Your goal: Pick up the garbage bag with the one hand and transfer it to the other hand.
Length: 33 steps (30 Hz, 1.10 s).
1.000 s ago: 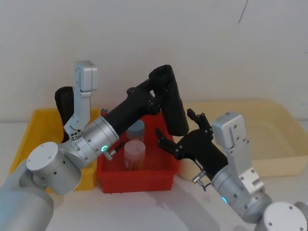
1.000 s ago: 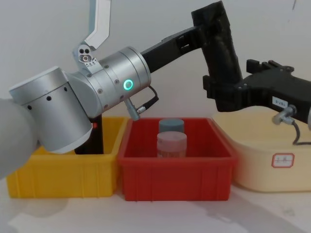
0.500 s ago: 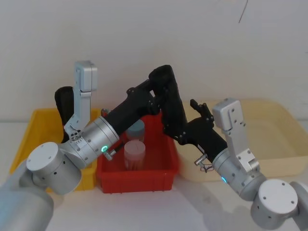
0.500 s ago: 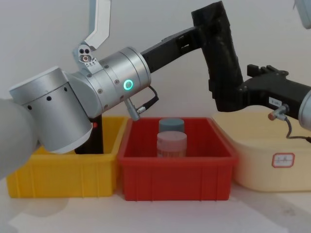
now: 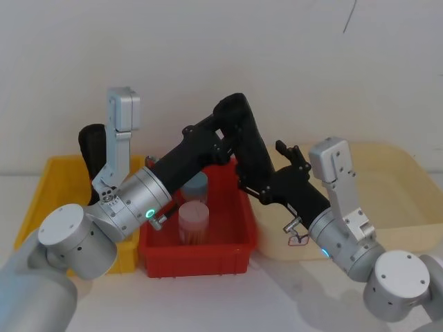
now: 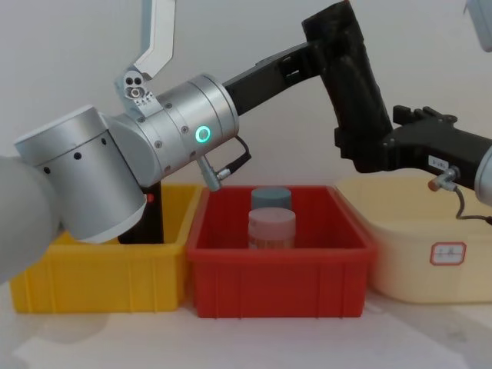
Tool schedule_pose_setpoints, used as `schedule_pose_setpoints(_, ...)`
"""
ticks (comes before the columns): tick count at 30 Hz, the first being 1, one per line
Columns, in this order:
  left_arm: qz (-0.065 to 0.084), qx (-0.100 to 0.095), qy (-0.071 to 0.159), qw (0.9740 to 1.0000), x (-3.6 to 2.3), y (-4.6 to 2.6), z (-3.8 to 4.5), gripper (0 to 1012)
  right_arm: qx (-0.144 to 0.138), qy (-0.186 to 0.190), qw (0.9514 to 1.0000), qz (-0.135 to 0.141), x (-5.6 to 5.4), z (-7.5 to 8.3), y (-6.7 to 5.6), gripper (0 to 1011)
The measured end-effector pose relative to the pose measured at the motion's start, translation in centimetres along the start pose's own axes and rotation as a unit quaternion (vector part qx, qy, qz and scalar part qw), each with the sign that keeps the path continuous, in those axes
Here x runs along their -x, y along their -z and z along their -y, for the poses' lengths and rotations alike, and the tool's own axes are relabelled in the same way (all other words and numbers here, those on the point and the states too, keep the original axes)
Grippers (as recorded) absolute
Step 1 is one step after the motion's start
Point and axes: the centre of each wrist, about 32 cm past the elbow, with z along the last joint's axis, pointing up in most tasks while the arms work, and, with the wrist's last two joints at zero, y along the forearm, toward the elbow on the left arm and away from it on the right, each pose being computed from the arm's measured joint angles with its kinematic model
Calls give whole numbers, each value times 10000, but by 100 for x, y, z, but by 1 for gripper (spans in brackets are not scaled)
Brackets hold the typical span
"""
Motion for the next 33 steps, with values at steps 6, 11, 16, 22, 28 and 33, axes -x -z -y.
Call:
schedule_pose_setpoints(6, 0, 0, 0, 10000, 0, 0, 0, 411, -4, -58, 10000, -2, -10, 18, -2, 1001)
schedule_pose_setpoints(11, 0, 0, 0, 10000, 0, 0, 0, 411, -30, -126, 9999, 1, 0, 50, -32, 1001)
schedule_pose_setpoints(16, 0, 1, 0, 10000, 0, 0, 0, 411, -47, -195, 9998, -2, 10, 80, -72, 952)
schedule_pose_setpoints(22, 0, 0, 0, 10000, 0, 0, 0, 411, -54, -301, 9995, -44, 23, 114, -126, 813)
schedule_pose_setpoints(28, 0, 0, 0, 10000, 0, 0, 0, 411, -68, -413, 9991, -109, 33, 142, -175, 623)
schedule_pose_setpoints(33, 0, 2, 0, 10000, 0, 0, 0, 411, -75, -491, 9987, -150, 45, 158, -198, 529)
